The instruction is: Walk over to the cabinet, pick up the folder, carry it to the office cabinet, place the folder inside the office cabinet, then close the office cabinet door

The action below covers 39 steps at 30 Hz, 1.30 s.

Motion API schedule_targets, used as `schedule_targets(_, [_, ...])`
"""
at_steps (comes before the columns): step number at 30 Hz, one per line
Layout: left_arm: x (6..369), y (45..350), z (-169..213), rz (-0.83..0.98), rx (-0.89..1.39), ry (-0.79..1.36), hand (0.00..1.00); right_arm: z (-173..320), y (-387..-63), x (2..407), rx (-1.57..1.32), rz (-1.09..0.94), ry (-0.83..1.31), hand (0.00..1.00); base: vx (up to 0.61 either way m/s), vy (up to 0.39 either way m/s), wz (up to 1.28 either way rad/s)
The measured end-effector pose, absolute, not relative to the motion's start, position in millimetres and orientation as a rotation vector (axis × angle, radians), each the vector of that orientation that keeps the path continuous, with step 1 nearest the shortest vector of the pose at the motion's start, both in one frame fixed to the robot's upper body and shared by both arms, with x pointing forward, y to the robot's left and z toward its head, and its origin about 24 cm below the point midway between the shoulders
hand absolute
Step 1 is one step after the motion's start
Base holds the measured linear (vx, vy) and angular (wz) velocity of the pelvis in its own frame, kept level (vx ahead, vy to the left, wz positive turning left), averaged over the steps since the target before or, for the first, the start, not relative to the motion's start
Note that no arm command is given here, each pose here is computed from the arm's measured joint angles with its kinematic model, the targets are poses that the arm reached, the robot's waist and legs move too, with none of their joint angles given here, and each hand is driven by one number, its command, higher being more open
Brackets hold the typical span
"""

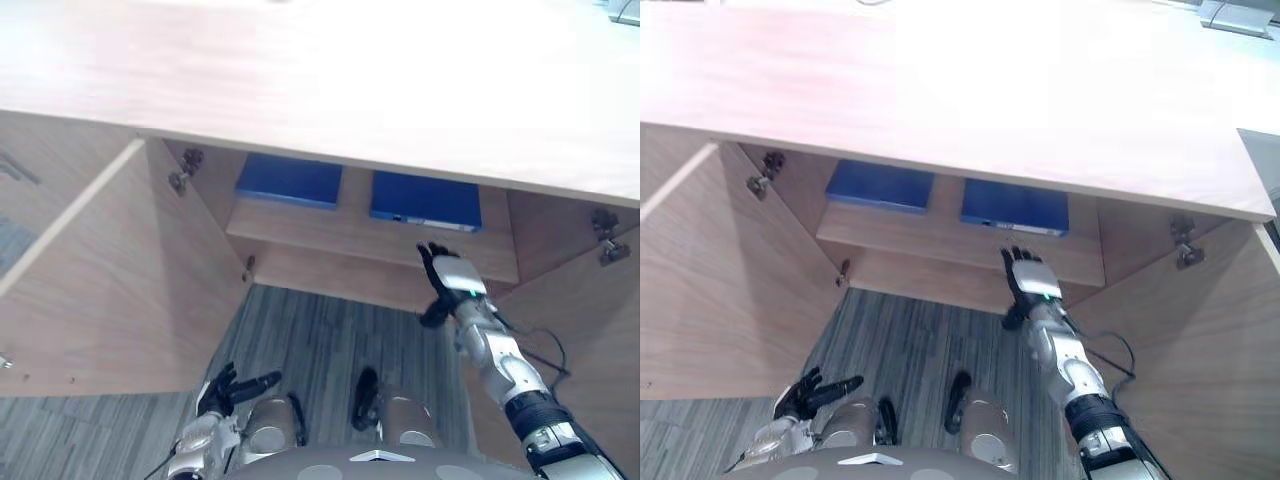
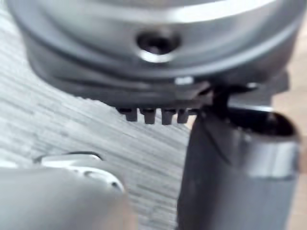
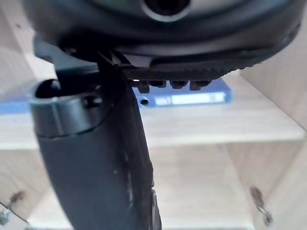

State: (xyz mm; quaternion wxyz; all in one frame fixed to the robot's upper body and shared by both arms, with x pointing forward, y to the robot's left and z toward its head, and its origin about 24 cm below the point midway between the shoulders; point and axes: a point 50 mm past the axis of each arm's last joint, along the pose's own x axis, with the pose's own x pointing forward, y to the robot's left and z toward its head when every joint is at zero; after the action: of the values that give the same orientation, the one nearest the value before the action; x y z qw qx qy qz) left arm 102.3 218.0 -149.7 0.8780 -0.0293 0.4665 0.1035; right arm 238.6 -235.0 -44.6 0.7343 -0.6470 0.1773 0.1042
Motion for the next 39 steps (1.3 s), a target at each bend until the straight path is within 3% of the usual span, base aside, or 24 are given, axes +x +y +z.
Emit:
schedule_targets(7, [110, 217, -149, 0.168, -0.001, 0.991, 1.00, -120, -211, 158, -1.186, 0.447, 0.756, 1.00, 0.07, 0.053, -0.15])
schedule_targets(10, [115, 213, -149, 0.160, 0.033, 0.979, 1.00, -132, -207, 145, -1.075, 0.389, 0.860, 1.00, 0.02, 0.048, -0.07])
schedule_targets(14, [104, 219, -153, 0.216, 0.032, 1.028, 1.00, -150, -224, 111, -0.753, 0.133, 1.097, 1.00, -0.01, 0.019, 0.02])
schedule_targets(19, [84, 222, -159, 0.302, 0.040, 1.101, 1.00, -166, -233, 54, -0.179, -0.352, 1.302, 1.00, 0.00, 0.011, 0.02])
schedule_targets(23, [86, 199, -162, 0.110, 0.237, 1.110, 1.00, -173, -221, 14, 0.272, -0.732, 1.320, 1.00, 0.01, 0.031, -0.02])
schedule_targets(27, [99, 184, -161, -0.044, 0.346, 1.064, 1.00, -174, -219, 10, 0.365, -0.786, 1.308, 1.00, -0.01, 0.035, -0.10])
schedule_targets(31, [103, 172, -162, -0.073, 0.322, 1.065, 1.00, -174, -215, 17, 0.408, -0.778, 1.286, 1.00, -0.03, 0.021, -0.11])
schedule_targets(39, [109, 177, -160, -0.038, 0.308, 1.056, 1.00, -174, -214, 28, 0.409, -0.754, 1.260, 1.00, 0.00, -0.018, -0.34])
